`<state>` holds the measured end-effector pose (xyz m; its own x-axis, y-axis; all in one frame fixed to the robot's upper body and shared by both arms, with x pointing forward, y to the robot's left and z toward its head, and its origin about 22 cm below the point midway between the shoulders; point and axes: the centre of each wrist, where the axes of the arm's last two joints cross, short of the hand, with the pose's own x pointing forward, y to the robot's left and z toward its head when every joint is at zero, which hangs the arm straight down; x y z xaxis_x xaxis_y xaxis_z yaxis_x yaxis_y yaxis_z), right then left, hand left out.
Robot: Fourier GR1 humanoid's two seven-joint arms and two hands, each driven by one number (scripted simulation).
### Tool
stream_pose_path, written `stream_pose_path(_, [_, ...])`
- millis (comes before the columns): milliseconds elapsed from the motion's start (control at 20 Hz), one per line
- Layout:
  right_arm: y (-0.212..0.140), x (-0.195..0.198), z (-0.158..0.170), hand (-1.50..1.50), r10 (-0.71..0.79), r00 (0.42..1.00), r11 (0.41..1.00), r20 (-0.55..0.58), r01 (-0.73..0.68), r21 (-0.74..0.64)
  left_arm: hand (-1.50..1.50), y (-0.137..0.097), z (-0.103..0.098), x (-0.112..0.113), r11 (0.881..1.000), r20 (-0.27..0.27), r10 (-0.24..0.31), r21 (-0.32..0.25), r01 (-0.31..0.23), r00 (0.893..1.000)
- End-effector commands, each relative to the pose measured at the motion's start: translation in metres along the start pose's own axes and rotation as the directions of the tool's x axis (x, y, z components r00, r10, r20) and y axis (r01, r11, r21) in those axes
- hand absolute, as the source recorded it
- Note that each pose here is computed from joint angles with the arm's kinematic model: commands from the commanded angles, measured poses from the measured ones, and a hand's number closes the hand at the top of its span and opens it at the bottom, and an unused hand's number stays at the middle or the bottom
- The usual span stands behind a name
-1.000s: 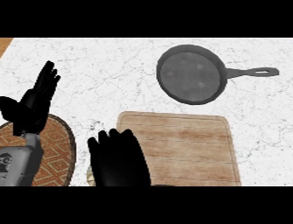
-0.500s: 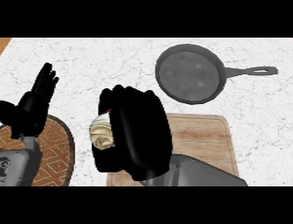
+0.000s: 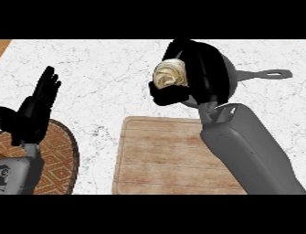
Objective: Pick the cupcake from the cutting board and place it in the pan
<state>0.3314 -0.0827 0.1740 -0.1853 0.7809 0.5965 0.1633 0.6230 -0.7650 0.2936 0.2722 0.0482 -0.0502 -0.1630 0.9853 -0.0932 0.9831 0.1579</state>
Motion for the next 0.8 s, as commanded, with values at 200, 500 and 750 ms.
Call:
stream_pose_path(200, [-0.006,-0.116,-0.050,1.50,0.228,0.973,0.969,-0.041,-0.231,-0.090,0.00,-0.005,-0.002,-0.001,1.000,0.018,-0.007,-0.014,0.008,1.000])
stream_pose_path(500, [-0.001,-0.169,-0.073,1.50,0.193,0.976,0.972,-0.104,-0.205,-0.119,0.00,-0.008,-0.007,0.014,1.000,0.020,0.014,-0.024,-0.014,1.000])
stream_pose_path(750, [-0.002,-0.179,-0.089,1.50,0.204,0.971,0.968,-0.125,-0.219,-0.122,0.00,-0.020,-0.016,0.016,0.998,0.038,0.009,-0.060,-0.007,0.999])
